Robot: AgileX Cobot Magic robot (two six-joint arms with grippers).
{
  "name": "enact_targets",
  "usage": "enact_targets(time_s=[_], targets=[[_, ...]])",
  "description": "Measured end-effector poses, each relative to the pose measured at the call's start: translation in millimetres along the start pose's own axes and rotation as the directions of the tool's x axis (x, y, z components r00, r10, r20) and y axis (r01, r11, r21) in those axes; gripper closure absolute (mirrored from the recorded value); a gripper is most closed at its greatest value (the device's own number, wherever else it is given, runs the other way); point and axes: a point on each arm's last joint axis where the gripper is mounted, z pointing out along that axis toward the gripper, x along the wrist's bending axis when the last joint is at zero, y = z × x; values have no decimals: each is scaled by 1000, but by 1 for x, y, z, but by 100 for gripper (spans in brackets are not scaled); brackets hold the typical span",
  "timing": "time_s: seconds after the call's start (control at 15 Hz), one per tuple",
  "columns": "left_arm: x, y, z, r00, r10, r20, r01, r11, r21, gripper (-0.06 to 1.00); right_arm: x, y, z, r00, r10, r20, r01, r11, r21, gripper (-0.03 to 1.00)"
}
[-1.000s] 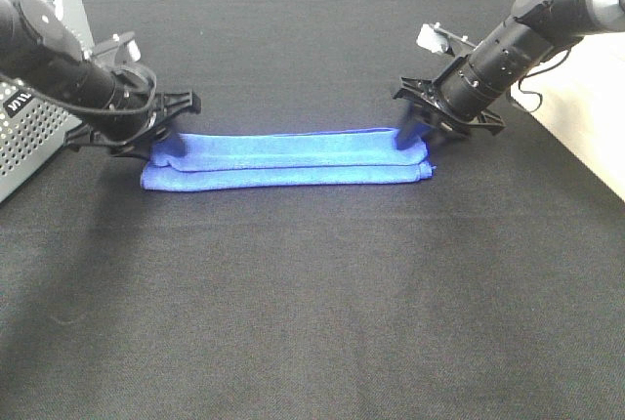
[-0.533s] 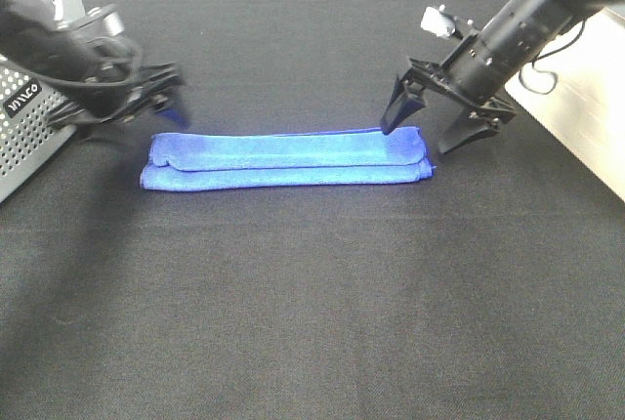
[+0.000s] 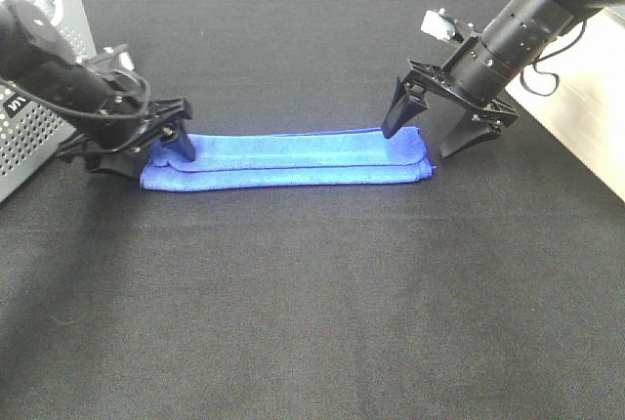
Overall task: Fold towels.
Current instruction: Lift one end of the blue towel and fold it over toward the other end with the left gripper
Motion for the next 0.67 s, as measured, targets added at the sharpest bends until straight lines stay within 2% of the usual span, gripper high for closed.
enact_targets(time_s=[0.07,0.13,0.2,0.33,0.4,0.53,0.67], targets=[[-1,1,1,1000,-8,6,8,1000,-7,22,0,0,0,1000,0,1,0,1000,-4,9],[-1,2,3,1000,-20,11,21,1000,-13,30,0,0,0,1000,0,1,0,1000,-4,9],[-2,1,6,1000,-28,14,28,1000,-12,44,0,0,0,1000,0,1,0,1000,-5,9],[-1,-1,10,999,-33,15,33,999,1,82,0,0,0,1000,2,1,-2,1000,-5,9],[-1,-2,10,999,-33,15,33,999,3,88,0,0,0,1000,5,1,-5,1000,-5,9],[-3,-2,6,1000,-25,13,24,1000,14,88,0,0,0,1000,7,1,-7,1000,-5,9],[-7,2,-14,1000,5,-22,-5,1000,12,88,0,0,0,1000,7,1,-7,1000,-5,9]])
